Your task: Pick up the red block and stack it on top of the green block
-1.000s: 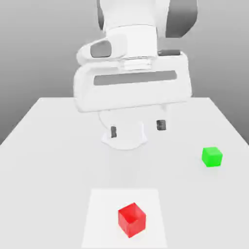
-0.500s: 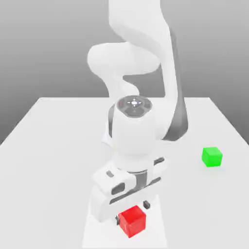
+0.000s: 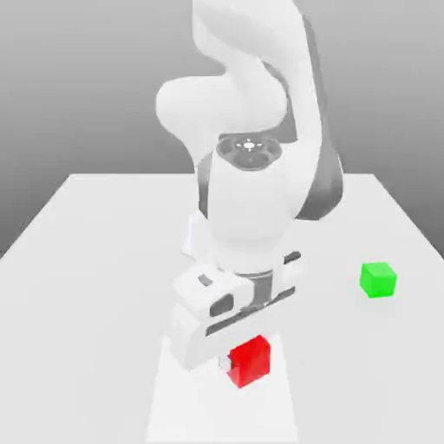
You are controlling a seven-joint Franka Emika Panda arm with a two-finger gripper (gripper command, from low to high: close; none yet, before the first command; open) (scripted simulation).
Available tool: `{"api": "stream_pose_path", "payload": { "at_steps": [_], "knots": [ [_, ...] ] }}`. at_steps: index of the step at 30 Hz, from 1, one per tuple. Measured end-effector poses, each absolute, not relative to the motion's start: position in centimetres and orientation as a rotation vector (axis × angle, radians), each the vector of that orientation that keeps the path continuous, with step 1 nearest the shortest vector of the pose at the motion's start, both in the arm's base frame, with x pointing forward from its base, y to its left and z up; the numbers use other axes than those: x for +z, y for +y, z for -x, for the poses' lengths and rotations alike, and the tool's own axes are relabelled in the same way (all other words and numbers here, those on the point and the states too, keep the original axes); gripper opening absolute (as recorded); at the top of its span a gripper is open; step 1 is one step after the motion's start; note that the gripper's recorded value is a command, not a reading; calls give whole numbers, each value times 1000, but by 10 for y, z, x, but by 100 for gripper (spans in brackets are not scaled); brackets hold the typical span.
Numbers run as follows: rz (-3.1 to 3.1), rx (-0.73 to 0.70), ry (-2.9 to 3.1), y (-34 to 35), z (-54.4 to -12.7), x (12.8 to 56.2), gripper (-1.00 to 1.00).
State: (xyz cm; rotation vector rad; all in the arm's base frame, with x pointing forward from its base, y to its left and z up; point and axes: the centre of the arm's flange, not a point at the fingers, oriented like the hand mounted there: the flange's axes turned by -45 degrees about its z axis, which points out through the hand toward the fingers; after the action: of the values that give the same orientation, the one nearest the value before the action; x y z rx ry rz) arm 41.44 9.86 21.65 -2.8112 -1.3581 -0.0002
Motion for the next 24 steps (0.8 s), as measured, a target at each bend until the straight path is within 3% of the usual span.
{"api": "stream_pose_path", "payload": {
  "at_steps": [6, 16, 22, 23, 24],
  "knots": [
    [2243, -2, -2149, 227, -325, 231, -100],
    [1129, 3, -2926, 308, -163, 242, -100],
    [1010, 4, -2977, 312, -148, 195, -100],
    [1011, 4, -2977, 311, -149, 186, 100],
    [1020, 4, -2973, 310, -150, 186, 100]
  ]
}}
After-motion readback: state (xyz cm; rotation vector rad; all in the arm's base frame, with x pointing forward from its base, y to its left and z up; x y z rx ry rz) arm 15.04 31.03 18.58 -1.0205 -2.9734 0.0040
